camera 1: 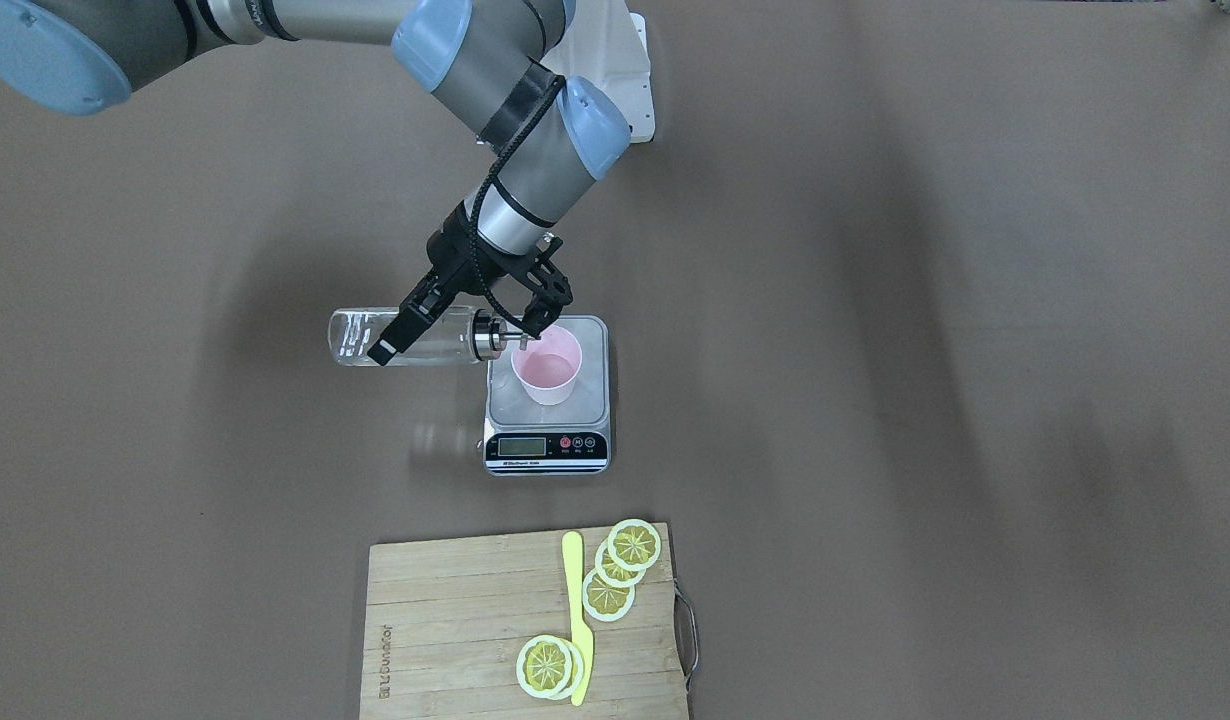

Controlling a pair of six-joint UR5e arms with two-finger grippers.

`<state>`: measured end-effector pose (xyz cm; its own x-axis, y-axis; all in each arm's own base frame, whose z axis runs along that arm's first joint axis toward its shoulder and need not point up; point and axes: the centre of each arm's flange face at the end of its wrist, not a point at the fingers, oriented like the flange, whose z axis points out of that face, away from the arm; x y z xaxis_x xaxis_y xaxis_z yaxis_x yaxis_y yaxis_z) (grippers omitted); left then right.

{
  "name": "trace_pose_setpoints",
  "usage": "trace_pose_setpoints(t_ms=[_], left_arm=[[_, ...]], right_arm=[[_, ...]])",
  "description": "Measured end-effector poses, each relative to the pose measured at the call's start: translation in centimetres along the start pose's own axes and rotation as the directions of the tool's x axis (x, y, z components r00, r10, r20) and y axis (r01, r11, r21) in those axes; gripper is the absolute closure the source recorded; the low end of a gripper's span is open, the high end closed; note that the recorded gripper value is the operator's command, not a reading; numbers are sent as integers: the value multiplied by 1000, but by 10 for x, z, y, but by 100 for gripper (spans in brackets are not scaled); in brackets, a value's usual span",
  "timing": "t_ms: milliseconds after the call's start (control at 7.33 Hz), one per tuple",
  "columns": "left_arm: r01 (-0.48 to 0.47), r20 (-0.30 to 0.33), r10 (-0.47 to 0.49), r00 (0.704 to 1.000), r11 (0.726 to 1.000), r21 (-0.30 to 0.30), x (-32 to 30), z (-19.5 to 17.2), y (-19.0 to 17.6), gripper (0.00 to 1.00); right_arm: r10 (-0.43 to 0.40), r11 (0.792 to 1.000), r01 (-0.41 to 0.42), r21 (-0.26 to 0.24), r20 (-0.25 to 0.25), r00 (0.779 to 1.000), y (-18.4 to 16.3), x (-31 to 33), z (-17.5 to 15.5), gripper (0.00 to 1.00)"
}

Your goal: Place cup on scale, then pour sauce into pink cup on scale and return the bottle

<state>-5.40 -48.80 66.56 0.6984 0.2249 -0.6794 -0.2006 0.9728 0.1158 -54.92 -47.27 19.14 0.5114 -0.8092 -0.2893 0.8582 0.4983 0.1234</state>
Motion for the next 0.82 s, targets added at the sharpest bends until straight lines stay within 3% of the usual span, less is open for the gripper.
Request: trace_pose_setpoints(t_ms=[818], left_arm=[[8,-19,-8,1000,1000,-5,-2,5,4,1]], right_arm=[[-63,985,57,-164,-31,998,3,-2,0,100]])
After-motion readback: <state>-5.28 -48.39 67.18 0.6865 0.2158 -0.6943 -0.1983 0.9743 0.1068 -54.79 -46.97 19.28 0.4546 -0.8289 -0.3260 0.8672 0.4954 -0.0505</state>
